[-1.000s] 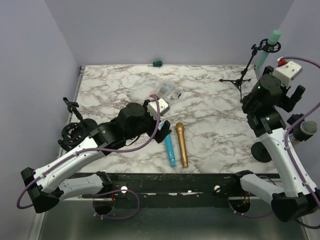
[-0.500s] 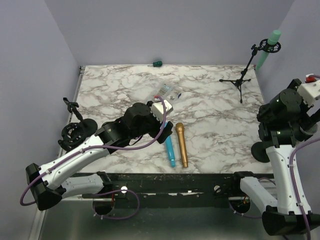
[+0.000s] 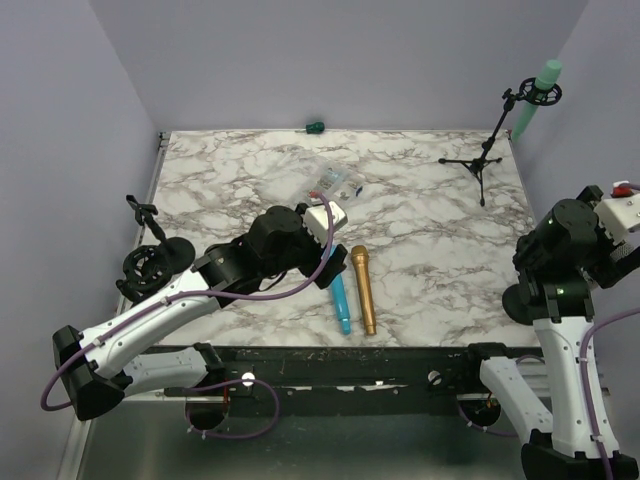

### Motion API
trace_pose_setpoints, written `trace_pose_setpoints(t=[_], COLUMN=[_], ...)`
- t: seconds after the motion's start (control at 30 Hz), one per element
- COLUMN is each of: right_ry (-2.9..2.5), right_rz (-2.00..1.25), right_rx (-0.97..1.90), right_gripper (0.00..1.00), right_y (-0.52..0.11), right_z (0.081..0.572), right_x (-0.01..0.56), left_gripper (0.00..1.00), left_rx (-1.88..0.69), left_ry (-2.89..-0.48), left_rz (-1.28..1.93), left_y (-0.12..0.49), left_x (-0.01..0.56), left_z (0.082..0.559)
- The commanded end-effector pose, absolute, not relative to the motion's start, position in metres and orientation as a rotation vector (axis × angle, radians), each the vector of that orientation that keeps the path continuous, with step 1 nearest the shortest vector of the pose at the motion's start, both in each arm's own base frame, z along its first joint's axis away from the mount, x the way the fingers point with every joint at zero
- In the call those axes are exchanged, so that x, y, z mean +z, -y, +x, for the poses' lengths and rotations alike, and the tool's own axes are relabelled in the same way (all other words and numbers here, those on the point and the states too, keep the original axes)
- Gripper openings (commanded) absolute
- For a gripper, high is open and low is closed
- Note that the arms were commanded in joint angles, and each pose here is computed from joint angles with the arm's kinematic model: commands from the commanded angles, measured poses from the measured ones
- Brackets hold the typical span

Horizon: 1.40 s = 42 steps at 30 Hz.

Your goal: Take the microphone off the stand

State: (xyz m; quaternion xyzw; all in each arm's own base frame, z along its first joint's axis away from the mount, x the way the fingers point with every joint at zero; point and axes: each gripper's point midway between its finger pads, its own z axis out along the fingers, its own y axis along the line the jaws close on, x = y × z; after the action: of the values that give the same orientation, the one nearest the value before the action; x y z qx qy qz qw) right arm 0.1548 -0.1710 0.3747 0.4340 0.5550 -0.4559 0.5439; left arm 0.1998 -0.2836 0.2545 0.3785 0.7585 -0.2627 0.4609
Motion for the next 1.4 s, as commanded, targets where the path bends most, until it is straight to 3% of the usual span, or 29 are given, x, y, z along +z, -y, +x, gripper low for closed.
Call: trace_pose_setpoints(t=[0.0,0.33,0.53,0.9,1.03,1.37], right_ry=[-1.333,-1.344,-1.34,-1.507,-1.565,-1.642], right_rz=[1.06,1.061,1.042,0.736,0.599,0.203], right_rx=[-1.101,-1.099,-1.043,-0.598,-0.402,0.097], right_gripper=[1.0,0.99,0.62,0.22,0.11,0.06], right_y=[0.172,0.171,0.17,0.127,0.097,0.002], right_z=[0.149,0.154,0.159,0.241,0.274,0.343], right_x=[0.352,0.342,0.352,0.365,0.367,0.358], left_gripper=[0.86,0.86,0.86,0.86,0.86,0.87], left_rx=[-0.695,-0.697,-0.705,-0.697,-0.679,-0.653], left_ry=[-1.838,-1.82,-1.812,-1.801,-1.804,-1.836], left_rz=[0.935,0.934,0.935,0.925,0.919,0.926], left_y=[0.288,0.286,0.286,0.282,0.281,0.284], left_x=[0.261,0.266,0.27,0.275,0.274,0.261], left_z=[0.194,0.192,0.19,0.191,0.193,0.198])
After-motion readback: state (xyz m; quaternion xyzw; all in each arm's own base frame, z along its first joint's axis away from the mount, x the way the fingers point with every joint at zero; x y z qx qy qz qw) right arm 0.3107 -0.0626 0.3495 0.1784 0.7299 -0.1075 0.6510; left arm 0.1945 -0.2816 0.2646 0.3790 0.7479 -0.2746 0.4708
